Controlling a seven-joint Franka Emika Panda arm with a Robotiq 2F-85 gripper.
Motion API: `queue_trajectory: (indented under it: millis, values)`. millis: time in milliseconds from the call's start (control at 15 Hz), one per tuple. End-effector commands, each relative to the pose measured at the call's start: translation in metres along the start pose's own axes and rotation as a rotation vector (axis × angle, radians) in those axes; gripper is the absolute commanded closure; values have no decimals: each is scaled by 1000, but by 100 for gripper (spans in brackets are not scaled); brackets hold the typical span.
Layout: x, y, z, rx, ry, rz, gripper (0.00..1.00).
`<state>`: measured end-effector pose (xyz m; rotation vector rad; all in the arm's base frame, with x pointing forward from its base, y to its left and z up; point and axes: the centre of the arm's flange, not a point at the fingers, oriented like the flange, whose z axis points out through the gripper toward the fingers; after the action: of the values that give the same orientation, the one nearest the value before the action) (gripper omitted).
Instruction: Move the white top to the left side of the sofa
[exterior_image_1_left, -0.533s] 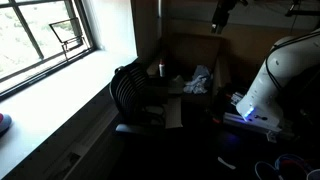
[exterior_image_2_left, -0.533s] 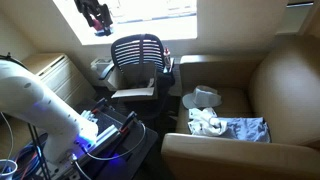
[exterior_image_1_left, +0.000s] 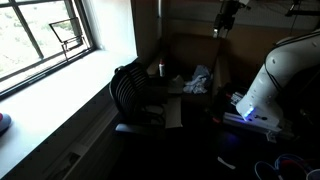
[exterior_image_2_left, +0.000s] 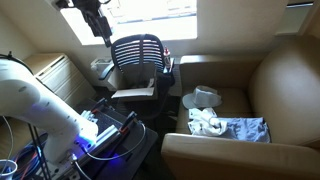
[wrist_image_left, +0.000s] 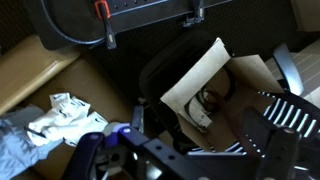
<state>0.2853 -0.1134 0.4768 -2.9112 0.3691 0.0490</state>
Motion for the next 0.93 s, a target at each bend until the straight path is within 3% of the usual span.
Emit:
queue_trajectory:
  millis: [0, 200, 533, 733, 800, 867]
  values:
    - [-24, 29, 87, 15, -61, 197, 0]
    - [-15, 55, 144, -23, -20, 358, 0]
    - [77, 62, 97, -259, 167, 394, 0]
    - [70, 92, 102, -387, 167, 490, 0]
    - [68, 74, 98, -316, 181, 432, 0]
    - [68, 81, 101, -329, 173, 449, 0]
